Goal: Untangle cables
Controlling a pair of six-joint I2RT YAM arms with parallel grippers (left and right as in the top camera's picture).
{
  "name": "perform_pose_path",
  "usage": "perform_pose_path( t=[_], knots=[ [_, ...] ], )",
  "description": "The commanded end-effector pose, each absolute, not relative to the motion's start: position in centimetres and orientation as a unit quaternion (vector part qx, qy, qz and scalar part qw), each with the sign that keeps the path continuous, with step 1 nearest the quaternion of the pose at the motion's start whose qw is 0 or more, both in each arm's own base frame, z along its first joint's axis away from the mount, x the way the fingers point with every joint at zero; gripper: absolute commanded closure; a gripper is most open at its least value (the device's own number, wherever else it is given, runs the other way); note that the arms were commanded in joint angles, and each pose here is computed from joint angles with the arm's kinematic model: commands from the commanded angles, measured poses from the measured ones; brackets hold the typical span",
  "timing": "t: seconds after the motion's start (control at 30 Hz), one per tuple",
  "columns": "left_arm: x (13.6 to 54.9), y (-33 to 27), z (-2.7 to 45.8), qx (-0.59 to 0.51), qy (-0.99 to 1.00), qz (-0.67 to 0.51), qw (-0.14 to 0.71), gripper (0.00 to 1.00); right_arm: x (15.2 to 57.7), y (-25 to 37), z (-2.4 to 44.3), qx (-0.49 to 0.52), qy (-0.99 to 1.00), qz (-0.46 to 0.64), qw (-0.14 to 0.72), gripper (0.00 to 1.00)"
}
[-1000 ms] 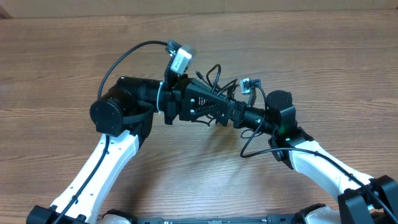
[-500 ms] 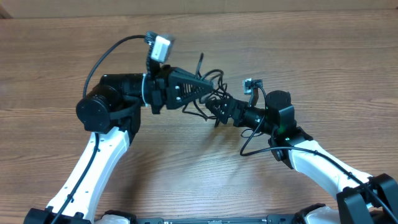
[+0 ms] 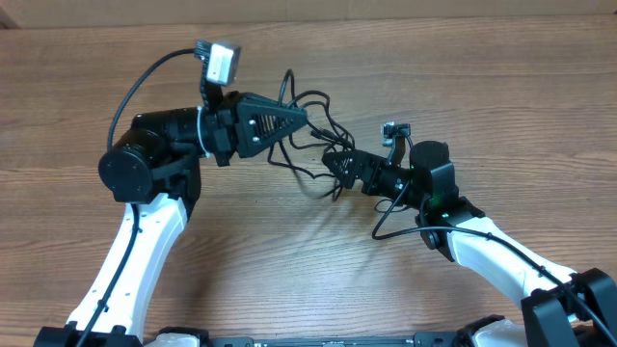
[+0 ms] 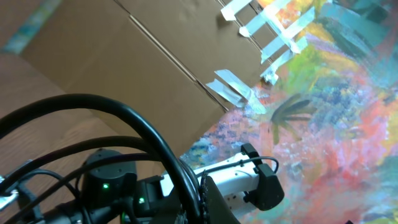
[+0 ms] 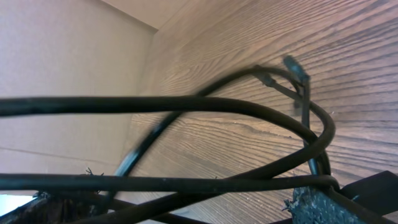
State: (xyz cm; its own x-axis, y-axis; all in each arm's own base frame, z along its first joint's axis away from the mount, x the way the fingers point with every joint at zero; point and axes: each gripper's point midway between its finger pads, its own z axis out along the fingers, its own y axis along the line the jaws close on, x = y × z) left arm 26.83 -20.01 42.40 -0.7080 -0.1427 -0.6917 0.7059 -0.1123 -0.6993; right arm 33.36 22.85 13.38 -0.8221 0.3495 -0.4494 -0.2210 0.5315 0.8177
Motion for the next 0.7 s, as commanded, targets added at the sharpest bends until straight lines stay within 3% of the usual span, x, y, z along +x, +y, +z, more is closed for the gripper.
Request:
perform_pose_path(
  t=[0.0,0.67],
  knots=[
    [26.3,-18.5,46.3,0.23,0.558,-0.707,0.369,0.96,33.9,21.1,10.3,0.082,0.846,0.437,0.294,0.0],
    [29.7,-14.8,45.5,0.186,0.582,-0.671,0.42,0.96,34.5,19.4,8.8,0.119,0.861,0.39,0.303,0.0]
  ],
)
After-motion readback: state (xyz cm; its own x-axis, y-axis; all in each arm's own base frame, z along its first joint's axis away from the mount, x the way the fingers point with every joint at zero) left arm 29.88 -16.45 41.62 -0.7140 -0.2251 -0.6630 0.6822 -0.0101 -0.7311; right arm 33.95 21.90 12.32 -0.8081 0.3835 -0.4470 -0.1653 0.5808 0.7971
